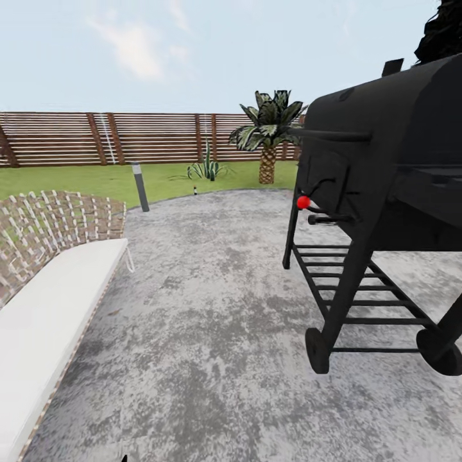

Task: In the garden, pick up the pesticide atomizer on the floor and spray pesticide onto both trees until each tree trunk is fully covered.

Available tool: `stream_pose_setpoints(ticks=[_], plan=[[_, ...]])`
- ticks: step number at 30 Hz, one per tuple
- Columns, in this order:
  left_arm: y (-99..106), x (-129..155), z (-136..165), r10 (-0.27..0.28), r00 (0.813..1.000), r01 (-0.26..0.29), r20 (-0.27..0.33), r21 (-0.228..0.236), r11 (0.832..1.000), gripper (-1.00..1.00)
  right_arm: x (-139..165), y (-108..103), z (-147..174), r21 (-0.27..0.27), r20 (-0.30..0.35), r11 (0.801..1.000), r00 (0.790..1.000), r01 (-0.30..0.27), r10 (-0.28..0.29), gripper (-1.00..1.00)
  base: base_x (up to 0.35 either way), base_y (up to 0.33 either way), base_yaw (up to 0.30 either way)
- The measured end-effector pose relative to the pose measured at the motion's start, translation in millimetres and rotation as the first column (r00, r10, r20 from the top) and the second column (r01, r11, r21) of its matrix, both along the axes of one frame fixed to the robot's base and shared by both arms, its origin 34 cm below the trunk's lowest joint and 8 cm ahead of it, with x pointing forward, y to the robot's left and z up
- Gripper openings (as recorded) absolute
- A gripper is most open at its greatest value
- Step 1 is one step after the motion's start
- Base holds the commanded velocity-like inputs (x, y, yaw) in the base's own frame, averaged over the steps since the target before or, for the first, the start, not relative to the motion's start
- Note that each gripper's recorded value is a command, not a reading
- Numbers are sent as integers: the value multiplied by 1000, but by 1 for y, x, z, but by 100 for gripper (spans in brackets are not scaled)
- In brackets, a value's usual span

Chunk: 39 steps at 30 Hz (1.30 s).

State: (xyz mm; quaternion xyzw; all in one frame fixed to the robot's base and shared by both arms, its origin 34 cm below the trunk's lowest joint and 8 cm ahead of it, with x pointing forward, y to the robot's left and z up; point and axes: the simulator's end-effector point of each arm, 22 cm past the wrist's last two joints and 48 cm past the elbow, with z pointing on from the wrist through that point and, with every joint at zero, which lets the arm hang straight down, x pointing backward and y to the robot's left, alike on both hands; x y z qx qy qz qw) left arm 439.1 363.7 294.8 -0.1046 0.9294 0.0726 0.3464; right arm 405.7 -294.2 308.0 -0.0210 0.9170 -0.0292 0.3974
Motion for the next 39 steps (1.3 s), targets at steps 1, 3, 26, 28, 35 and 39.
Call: stream_pose_setpoints(ticks=[1, 3, 26, 28, 35, 39], plan=[[0, 0, 0, 0, 1000, 0, 0, 0, 1000, 100, 0, 0, 0, 0, 0, 1000, 1000, 0, 0, 100, 339, 1, 83], [0, 0, 0, 0, 1000, 0, 0, 0, 1000, 100, 0, 0, 0, 0, 0, 1000, 1000, 0, 0, 100, 339, 1, 43], [0, 0, 0, 0, 1000, 0, -1, 0, 1000, 100, -1, 1, 0, 1, -2, 1000, 1000, -2, 2, 100, 339, 10, 110], [0, 0, 0, 0, 1000, 0, -1, 0, 1000, 100, -1, 1, 0, 1, -2, 1000, 1000, -2, 2, 100, 339, 76, 19], [0, 0, 0, 0, 1000, 0, -1, 0, 1000, 100, -1, 1, 0, 1, -2, 1000, 1000, -2, 2, 100, 339, 81, 3], [0, 0, 0, 0, 1000, 0, -1, 0, 1000, 100, -1, 1, 0, 1, -2, 1000, 1000, -2, 2, 100, 339, 82, 0]])
